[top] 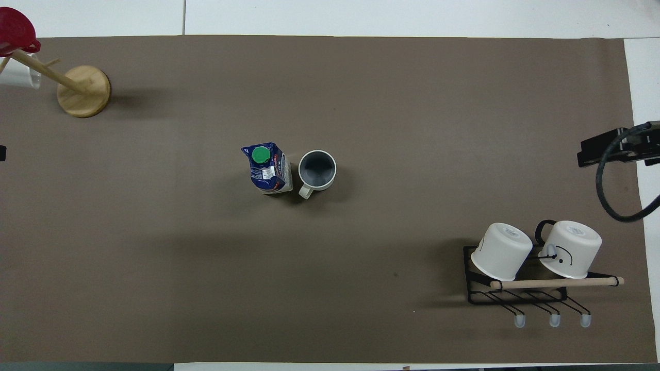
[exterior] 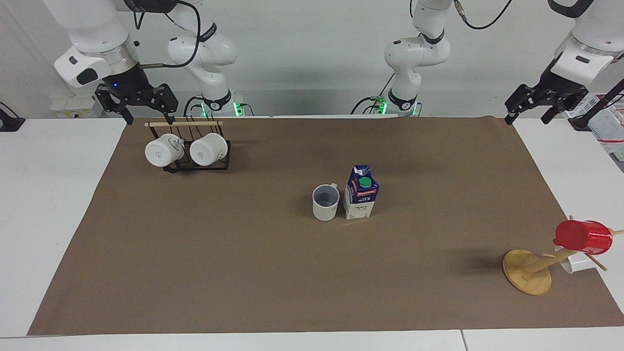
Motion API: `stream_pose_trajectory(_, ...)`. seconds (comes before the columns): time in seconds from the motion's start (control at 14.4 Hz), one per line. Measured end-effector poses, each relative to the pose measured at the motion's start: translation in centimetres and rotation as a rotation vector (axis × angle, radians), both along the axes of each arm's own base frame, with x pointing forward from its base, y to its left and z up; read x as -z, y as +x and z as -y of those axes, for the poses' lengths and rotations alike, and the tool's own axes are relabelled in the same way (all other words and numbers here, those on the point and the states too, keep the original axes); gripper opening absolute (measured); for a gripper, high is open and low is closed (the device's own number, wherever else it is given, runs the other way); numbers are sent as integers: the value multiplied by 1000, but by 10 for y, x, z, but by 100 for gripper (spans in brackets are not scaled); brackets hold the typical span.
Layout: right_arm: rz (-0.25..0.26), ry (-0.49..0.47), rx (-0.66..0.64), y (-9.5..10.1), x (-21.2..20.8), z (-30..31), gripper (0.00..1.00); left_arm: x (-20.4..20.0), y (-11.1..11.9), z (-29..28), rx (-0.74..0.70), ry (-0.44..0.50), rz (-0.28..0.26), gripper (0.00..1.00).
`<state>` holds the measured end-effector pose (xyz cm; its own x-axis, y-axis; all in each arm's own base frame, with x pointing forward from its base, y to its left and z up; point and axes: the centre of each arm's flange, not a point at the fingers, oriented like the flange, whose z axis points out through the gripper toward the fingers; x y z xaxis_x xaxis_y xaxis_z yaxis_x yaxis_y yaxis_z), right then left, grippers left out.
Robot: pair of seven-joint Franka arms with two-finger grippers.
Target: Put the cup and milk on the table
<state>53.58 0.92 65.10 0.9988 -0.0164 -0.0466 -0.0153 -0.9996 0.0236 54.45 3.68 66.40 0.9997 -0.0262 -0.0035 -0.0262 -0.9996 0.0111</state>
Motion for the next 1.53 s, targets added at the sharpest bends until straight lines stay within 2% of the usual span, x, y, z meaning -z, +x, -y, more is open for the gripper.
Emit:
stream_pose_trajectory(0.42,-3,0,0,0,1,0,100,5,0,6,-43,-4,-15,100)
stream_pose_trajectory(1.53,-6,0,-4,0,2,-2,100,6,0,30,-2,-9,-18,100)
